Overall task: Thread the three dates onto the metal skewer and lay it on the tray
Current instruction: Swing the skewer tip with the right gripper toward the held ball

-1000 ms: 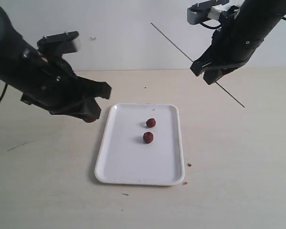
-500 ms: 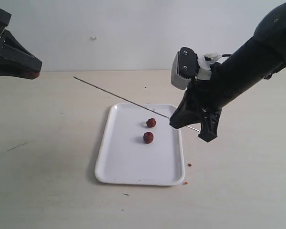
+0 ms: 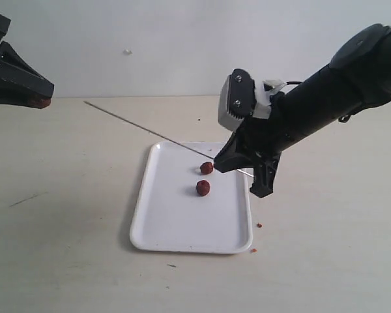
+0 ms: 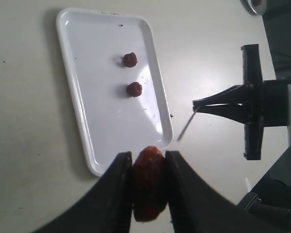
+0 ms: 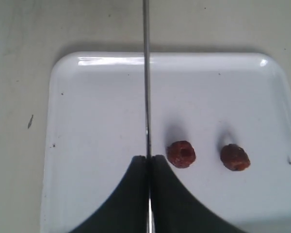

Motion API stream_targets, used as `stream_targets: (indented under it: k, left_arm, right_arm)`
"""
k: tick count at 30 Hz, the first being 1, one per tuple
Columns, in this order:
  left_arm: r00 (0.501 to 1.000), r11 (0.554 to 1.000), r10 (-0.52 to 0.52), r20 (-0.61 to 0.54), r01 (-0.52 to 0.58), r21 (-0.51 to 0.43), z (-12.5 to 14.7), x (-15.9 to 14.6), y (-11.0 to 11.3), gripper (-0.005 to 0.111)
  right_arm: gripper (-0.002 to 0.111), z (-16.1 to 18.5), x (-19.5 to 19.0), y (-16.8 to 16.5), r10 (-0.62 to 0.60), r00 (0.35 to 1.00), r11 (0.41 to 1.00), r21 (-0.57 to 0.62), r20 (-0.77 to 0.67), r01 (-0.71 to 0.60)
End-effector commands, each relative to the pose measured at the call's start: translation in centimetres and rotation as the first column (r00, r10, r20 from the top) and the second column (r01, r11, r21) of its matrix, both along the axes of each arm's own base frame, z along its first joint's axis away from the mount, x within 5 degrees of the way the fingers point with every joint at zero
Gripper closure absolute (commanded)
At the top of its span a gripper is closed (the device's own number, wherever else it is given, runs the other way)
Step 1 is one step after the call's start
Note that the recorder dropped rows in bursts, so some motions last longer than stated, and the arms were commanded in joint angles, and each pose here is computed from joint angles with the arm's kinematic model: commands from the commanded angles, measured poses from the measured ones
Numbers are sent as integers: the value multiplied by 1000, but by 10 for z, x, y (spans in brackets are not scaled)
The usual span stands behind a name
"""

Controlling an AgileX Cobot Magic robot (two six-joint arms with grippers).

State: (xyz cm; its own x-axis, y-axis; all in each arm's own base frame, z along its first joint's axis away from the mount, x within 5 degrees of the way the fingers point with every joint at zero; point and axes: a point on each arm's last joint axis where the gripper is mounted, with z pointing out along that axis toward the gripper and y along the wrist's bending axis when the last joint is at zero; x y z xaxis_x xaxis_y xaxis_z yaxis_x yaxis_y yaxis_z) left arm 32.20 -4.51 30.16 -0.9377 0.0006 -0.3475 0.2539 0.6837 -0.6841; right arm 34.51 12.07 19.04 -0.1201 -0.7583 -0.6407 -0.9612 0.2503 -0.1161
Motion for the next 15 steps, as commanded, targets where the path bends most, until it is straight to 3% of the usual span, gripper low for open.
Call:
stream_targets:
  k: [1,9,15]
  left_arm:
    - [1000,1000,2,7,-2,-12,4,0,-2,81]
    - [1000,1000,-3,6,3,7,2,0,-1,81]
    - [1000,1000,-3,-17,3,-1,-4,-2,-1,81]
  right_arm:
    - [108,-9,2,21,-20,999,1000,-18,49,21]
    - [108,-7,9,25,-112,988,993,-13,109,114]
    - [108,-7,6,26,-85,992,996,-7,90,86]
